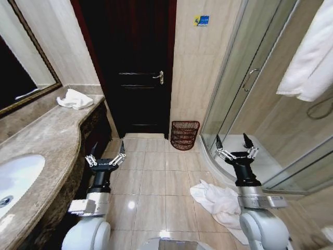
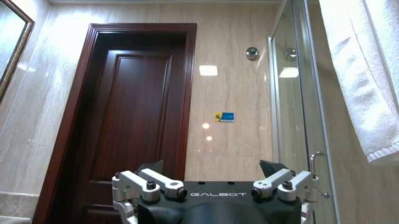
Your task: Discard the used towel into the hamper.
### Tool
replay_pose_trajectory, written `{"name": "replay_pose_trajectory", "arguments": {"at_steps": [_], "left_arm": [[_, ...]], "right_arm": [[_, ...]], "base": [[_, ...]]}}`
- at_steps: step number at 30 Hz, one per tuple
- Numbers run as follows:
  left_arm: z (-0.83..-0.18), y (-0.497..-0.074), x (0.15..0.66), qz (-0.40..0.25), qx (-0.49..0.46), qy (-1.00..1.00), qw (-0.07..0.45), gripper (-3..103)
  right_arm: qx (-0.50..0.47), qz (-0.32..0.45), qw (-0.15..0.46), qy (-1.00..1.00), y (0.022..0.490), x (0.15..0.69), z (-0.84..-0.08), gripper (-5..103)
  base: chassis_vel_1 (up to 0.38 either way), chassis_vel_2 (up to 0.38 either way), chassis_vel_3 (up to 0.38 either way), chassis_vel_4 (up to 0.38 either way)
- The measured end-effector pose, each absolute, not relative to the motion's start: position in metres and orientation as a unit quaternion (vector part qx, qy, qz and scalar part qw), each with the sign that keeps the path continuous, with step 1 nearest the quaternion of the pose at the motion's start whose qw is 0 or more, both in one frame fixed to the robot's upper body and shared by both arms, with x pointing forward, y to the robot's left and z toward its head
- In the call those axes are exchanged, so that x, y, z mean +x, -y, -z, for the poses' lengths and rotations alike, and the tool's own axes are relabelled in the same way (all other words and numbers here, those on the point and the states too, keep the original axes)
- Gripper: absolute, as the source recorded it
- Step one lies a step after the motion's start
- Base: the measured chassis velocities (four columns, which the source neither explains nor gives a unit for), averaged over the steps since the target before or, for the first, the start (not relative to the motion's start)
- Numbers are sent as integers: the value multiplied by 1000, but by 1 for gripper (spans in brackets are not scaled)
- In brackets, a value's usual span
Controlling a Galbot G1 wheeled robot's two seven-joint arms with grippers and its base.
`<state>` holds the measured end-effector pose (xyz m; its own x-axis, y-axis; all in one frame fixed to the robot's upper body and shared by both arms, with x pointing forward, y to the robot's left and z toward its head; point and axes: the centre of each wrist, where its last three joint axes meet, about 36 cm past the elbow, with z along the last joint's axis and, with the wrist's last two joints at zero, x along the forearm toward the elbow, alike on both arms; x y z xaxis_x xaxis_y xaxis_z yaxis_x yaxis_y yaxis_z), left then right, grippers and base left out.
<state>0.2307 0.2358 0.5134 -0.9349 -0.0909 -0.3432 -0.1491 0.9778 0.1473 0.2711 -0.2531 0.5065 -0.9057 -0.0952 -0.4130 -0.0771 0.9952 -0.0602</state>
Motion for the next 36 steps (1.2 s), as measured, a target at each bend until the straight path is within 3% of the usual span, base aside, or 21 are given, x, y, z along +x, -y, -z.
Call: {"name": "replay_pose_trajectory", "arguments": {"at_steps": [8, 12, 14, 16, 21, 24, 27, 31, 36], "left_arm": [[-520, -259, 234, -126, -91, -969, 190, 97], [-520, -258, 234, -65, -73, -977, 191, 95], [-516, -252, 231, -11, -56, -985, 161, 94], [-514, -250, 229, 2, -50, -988, 145, 93], [-509, -243, 224, 37, -38, -993, 107, 100], [-508, -236, 224, 50, -45, -991, 116, 100], [-509, -228, 227, 53, -53, -982, 175, 100], [-513, -232, 231, 41, -42, -976, 208, 100], [-510, -234, 227, 32, -14, -980, 197, 100]], "right_arm": [[-41, 7, 201, -979, 249, 270, -511, 100], [-44, 4, 195, -980, 249, 269, -512, 100], [-46, -1, 192, -980, 248, 268, -514, 100], [-46, -3, 192, -980, 248, 267, -514, 100], [-43, -11, 184, -982, 249, 265, -513, 100], [-43, -14, 180, -983, 248, 265, -511, 100], [-44, -23, 175, -983, 244, 263, -508, 100], [-51, -26, 175, -983, 243, 263, -508, 100], [-59, -25, 172, -983, 244, 264, -509, 100]], "base": [[0, 0, 0, 0], [0, 0, 0, 0], [0, 0, 0, 0], [0, 0, 0, 0], [0, 0, 0, 0], [0, 0, 0, 0], [0, 0, 0, 0], [0, 0, 0, 0], [0, 0, 0, 0]]}}
